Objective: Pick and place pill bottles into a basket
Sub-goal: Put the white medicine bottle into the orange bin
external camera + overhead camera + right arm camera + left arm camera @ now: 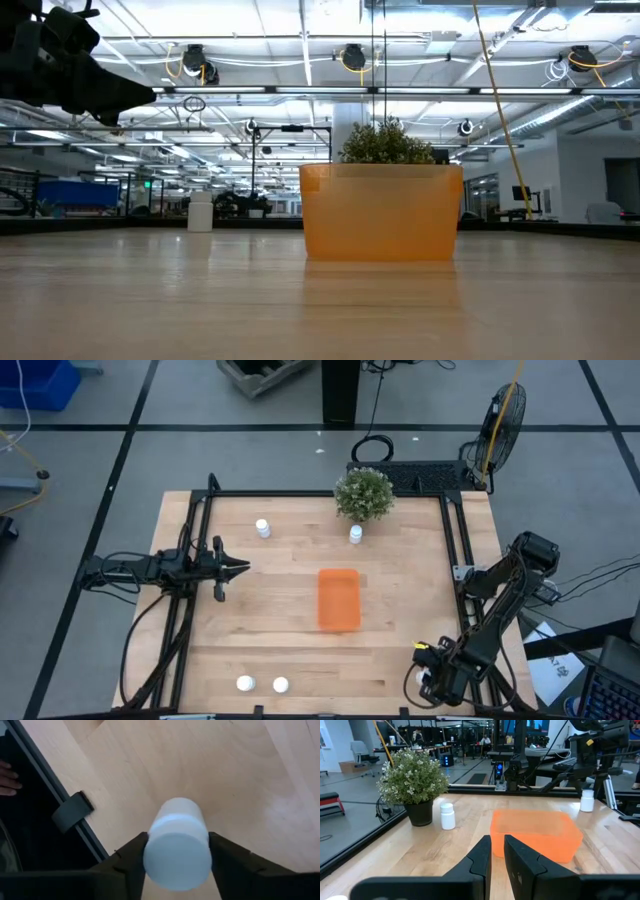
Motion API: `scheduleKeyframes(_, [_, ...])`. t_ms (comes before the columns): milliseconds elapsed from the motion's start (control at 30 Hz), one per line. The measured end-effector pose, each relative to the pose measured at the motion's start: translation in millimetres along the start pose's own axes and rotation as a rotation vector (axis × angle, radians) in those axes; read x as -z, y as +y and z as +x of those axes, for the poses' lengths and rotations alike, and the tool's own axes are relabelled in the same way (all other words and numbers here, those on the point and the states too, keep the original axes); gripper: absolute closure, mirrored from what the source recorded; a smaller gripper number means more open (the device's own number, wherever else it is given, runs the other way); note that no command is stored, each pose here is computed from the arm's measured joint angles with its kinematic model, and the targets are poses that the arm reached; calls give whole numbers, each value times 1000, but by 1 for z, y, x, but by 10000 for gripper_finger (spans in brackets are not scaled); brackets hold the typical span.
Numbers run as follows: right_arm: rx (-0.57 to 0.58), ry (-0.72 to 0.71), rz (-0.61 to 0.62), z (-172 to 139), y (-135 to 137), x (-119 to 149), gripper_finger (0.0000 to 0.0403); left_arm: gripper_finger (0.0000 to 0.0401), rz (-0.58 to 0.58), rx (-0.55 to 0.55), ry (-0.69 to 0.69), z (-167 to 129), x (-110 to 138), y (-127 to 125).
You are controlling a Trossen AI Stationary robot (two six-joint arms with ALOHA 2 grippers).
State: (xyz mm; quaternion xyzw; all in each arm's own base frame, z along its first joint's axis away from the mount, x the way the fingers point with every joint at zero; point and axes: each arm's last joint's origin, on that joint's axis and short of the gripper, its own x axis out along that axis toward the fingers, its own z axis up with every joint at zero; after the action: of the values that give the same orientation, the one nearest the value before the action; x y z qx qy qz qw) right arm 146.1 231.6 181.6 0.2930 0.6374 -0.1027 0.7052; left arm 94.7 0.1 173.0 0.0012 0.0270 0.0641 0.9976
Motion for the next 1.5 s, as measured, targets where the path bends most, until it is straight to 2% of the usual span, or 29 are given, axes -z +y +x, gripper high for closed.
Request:
scheduleKeyframes(200, [5, -16, -78, 0, 0, -6, 246, 345, 0, 0, 0, 0, 0, 0])
scheduleKeyframes(300, [30, -79, -131, 0, -2, -16, 246, 345, 0, 0, 0, 0, 0, 0])
scheduleKeyframes(533, [131, -290, -265, -2, -9, -61, 239, 345, 0, 0, 0, 0, 0, 0])
scheduleKeyframes(700, [179, -345, -328, -9, -18, -93, 246, 345, 0, 0, 0, 0, 0, 0])
scheduleKeyframes(1033, [186, -570, -404, -68, -45, -150, 246, 345, 0, 0, 0, 0, 0, 0])
scheduleKeyframes(1300, [166, -831, -577, -114, -32, -195, 246, 345, 0, 0, 0, 0, 0, 0])
scheduleKeyframes(1367, [187, -839, -596, -118, -29, -208, 246, 345, 0, 0, 0, 0, 0, 0])
scheduleKeyframes(1500, [176, -766, -618, -117, -23, -238, 246, 345, 0, 0, -1, 0, 0, 0])
